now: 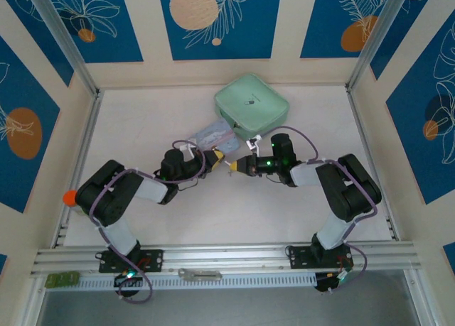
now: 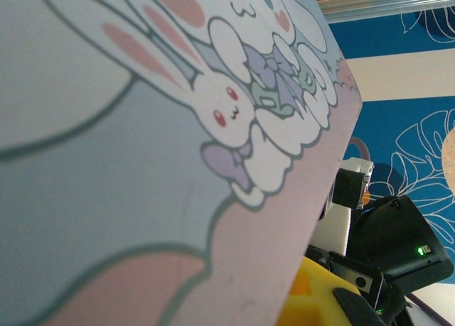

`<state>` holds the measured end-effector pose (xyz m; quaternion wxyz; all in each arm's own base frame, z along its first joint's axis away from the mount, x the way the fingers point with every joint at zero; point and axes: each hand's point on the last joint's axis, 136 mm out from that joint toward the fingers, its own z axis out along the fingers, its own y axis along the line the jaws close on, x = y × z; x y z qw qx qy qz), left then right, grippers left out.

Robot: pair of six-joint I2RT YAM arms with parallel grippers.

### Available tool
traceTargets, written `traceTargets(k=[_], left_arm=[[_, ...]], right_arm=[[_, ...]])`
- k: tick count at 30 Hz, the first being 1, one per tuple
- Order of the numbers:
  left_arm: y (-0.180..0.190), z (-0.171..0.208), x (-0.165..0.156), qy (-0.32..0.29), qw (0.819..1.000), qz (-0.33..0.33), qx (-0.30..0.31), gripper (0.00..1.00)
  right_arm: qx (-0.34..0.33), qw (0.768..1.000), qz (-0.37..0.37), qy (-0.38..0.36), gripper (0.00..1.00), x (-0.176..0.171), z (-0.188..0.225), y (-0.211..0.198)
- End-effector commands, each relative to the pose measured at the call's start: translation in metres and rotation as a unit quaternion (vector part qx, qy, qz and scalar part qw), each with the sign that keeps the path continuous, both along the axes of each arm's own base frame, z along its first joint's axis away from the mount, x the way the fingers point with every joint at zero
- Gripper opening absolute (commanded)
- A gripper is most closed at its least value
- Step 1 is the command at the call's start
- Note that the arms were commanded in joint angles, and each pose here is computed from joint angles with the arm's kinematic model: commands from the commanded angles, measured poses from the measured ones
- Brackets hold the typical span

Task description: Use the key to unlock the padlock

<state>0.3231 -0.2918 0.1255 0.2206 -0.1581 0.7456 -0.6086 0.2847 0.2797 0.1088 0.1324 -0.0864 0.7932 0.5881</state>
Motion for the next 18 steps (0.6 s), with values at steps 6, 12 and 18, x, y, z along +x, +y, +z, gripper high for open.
traceTargets(k=[6,12,18], left_arm=[[-0.007,0.021,-0.003,-0.041,0.999,-0.011,-0.013,0.00],[-0.010,0.024,-0.004,-0.044,0.999,-0.014,-0.027,0.00],[-0.016,0.036,-0.007,-0.057,0.997,-0.029,-0.041,0.00]], right_arm=[[0.009,1.000,0.009,-0.015,0.00,0.005,0.009,0.008],[0.006,1.000,0.006,-0.010,0.00,0.006,0.005,0.008],[0.004,1.000,0.000,-0.009,0.00,0.012,0.004,0.009]])
